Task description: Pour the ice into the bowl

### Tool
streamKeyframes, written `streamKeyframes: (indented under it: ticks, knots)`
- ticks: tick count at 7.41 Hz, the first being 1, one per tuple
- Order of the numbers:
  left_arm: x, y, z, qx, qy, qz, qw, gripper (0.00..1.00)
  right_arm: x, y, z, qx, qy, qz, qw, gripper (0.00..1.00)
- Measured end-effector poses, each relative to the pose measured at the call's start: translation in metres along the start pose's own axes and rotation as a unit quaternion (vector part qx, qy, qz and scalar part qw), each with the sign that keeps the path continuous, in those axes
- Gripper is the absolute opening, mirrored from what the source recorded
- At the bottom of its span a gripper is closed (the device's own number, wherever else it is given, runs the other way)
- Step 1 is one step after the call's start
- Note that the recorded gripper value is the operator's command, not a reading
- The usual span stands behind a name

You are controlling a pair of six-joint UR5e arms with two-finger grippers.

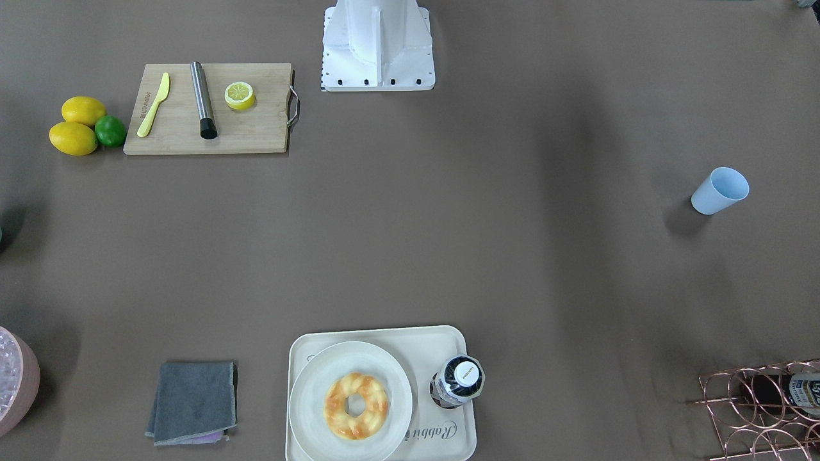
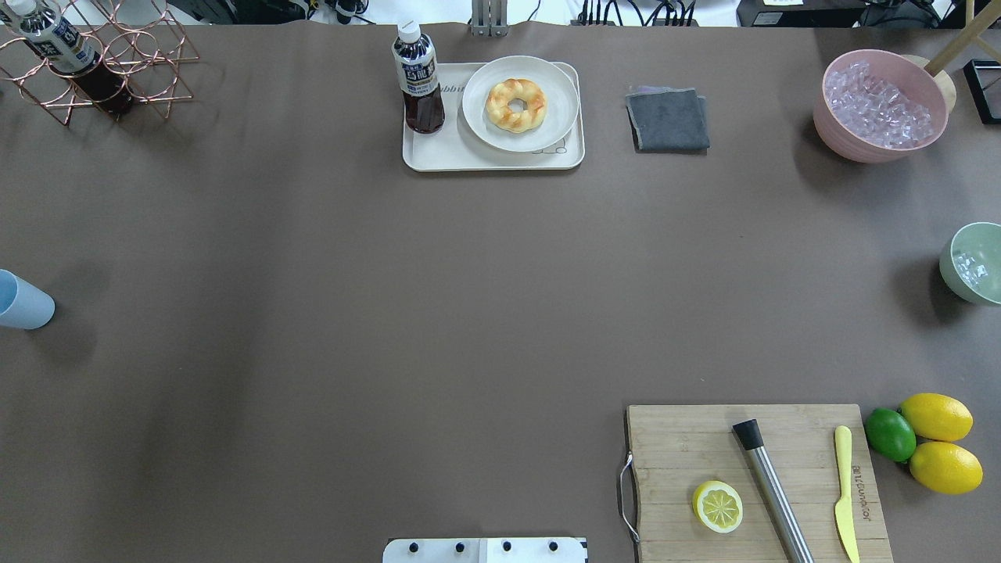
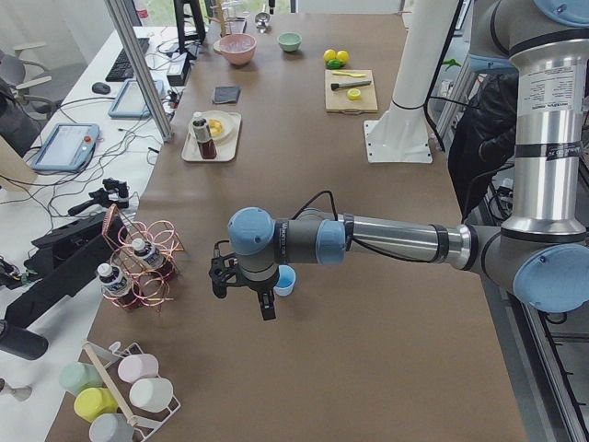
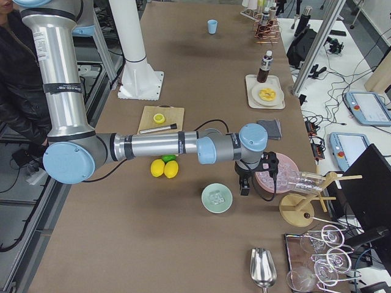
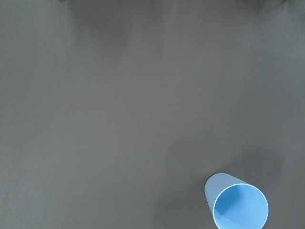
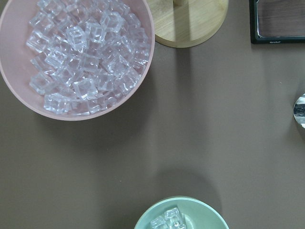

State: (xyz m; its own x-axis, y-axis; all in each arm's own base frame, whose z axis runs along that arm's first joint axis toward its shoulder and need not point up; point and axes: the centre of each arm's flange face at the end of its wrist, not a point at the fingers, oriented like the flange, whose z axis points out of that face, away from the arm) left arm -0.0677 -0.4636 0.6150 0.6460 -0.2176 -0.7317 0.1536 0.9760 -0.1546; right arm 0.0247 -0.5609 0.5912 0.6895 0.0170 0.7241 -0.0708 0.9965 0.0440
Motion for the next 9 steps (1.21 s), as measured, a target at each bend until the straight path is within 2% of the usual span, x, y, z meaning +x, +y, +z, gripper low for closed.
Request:
streamKeyframes:
  ticks: [4,7,9]
  knots:
    - [-0.001,0.0,0.004,-0.004,-0.004,0.085,0.9964,0.97,-0.022,-0.002,-0.021,0.005,-0.004,0.052,0.9986,0.99]
    - [-0.001,0.0,0.004,-0.004,-0.004,0.091,0.9958,0.97,-0.022,0.004,-0.004,-0.011,-0.002,0.082,0.9966,0.99]
    - [-0.001,0.0,0.004,-0.004,-0.004,0.091,0.9958,0.97,-0.017,0.011,0.003,-0.009,0.004,0.086,0.9962,0.99]
